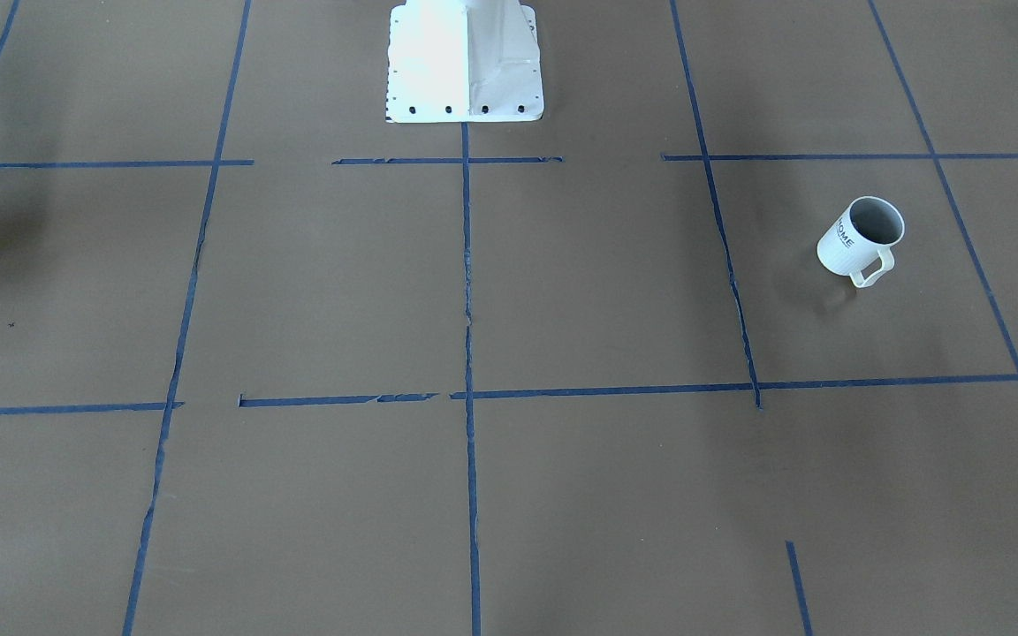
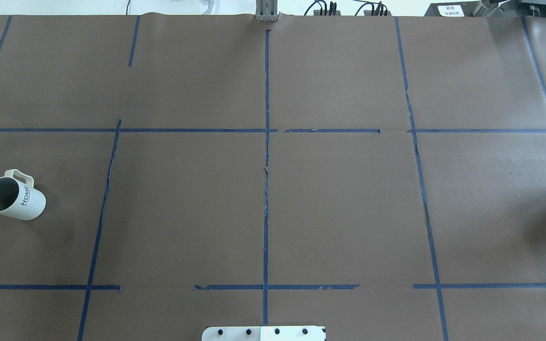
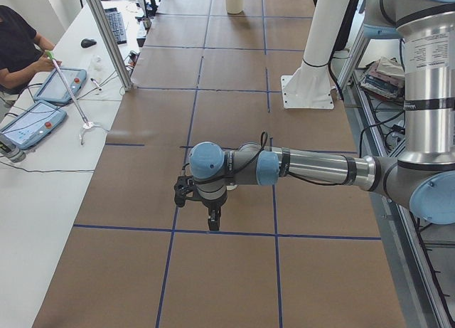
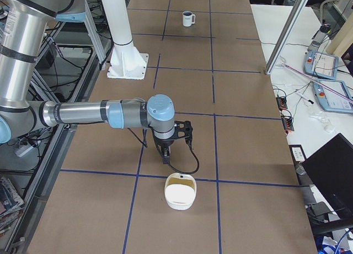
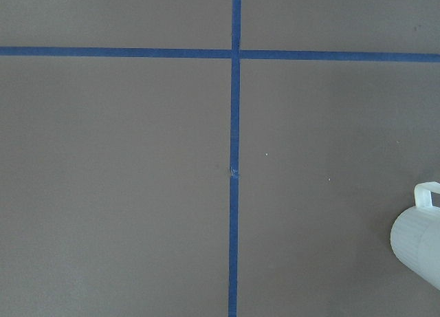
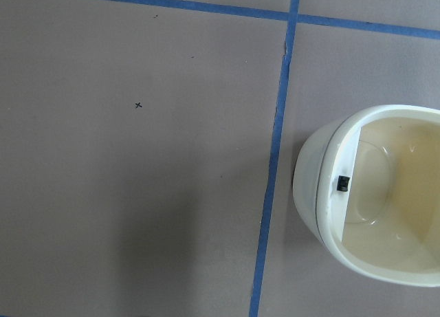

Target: Left arm hands cup to right arm to dump lemon

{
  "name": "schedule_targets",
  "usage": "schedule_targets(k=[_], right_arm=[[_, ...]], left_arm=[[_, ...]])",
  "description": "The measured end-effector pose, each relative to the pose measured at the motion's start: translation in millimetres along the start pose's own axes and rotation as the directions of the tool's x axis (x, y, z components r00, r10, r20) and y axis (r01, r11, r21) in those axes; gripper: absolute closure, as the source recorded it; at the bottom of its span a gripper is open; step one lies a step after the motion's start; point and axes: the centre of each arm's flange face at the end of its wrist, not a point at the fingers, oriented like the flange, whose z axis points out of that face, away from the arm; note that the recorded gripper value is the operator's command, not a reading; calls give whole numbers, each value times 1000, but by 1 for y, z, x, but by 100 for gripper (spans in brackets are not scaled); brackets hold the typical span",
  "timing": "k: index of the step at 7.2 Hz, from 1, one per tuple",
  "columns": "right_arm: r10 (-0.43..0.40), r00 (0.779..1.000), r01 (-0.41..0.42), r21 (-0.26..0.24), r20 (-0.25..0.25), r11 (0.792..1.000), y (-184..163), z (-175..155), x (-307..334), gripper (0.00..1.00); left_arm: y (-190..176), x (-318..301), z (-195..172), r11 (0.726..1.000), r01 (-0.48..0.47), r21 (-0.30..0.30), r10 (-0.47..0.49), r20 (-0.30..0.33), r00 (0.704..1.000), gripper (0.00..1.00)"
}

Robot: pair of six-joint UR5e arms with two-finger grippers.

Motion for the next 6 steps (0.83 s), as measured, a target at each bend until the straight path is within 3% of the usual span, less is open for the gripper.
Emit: schedule_targets(k=[6], right_arm=[[-2, 1000, 2, -2, 2, 1000, -4, 4, 3, 0]], left_arm=[[3, -1, 3, 1000, -10, 0, 10, -2, 1000, 0]])
